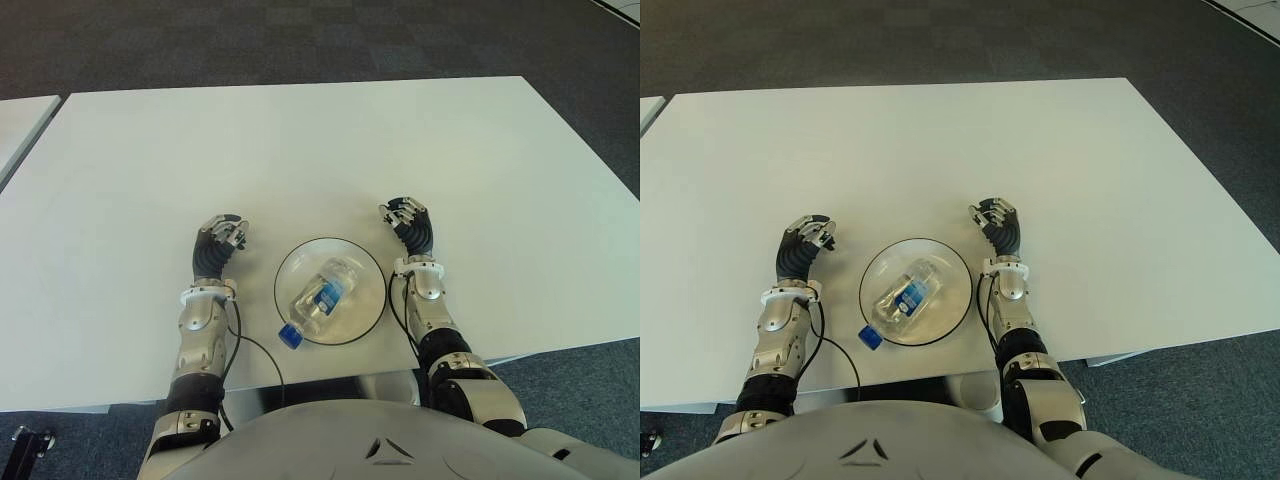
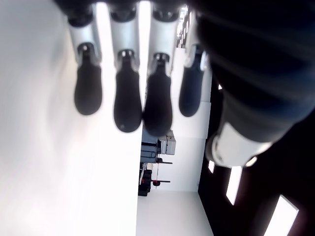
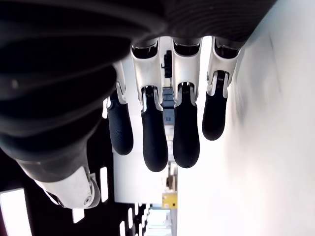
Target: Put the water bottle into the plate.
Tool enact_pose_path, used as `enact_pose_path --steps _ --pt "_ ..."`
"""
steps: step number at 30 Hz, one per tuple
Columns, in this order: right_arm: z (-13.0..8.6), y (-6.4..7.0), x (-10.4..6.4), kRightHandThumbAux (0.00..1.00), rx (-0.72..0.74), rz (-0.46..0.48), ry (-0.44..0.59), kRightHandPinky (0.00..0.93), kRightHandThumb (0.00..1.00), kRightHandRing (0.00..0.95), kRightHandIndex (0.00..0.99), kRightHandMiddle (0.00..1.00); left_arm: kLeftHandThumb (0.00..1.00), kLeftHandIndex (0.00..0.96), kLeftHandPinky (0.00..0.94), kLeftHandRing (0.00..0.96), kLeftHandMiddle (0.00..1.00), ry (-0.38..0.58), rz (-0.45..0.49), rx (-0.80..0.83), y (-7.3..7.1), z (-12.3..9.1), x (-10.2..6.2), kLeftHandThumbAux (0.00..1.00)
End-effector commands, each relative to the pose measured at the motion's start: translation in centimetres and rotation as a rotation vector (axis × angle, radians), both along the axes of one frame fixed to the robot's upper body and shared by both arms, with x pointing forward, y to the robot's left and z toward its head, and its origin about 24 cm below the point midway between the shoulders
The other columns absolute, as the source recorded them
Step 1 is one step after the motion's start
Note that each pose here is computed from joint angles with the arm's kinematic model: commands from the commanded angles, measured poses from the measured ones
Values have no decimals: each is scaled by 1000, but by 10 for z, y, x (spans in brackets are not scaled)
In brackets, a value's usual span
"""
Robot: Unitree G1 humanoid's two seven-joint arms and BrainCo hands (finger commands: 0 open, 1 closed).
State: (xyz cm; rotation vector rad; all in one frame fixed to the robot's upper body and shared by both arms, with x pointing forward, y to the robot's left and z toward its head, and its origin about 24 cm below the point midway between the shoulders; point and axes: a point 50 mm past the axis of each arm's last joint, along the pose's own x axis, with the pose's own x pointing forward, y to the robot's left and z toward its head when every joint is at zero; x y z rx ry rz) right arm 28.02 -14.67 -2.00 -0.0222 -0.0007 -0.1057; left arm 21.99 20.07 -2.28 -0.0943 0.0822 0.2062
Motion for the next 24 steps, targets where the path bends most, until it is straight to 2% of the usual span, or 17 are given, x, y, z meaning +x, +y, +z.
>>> enact_pose_path --steps 1,11,24 --pt "-11 3 -4 726 8 1 75 629 707 631 435 630 709 436 625 639 657 24 12 -16 0 -4 -4 711" --pt "-16 3 -2 726 20 -4 153 640 706 637 435 636 709 436 625 650 668 27 11 -5 0 -4 -4 712" --pt "-15 2 -1 726 63 12 163 636 708 641 436 647 708 436 614 636 656 23 7 -28 1 -4 -4 711"
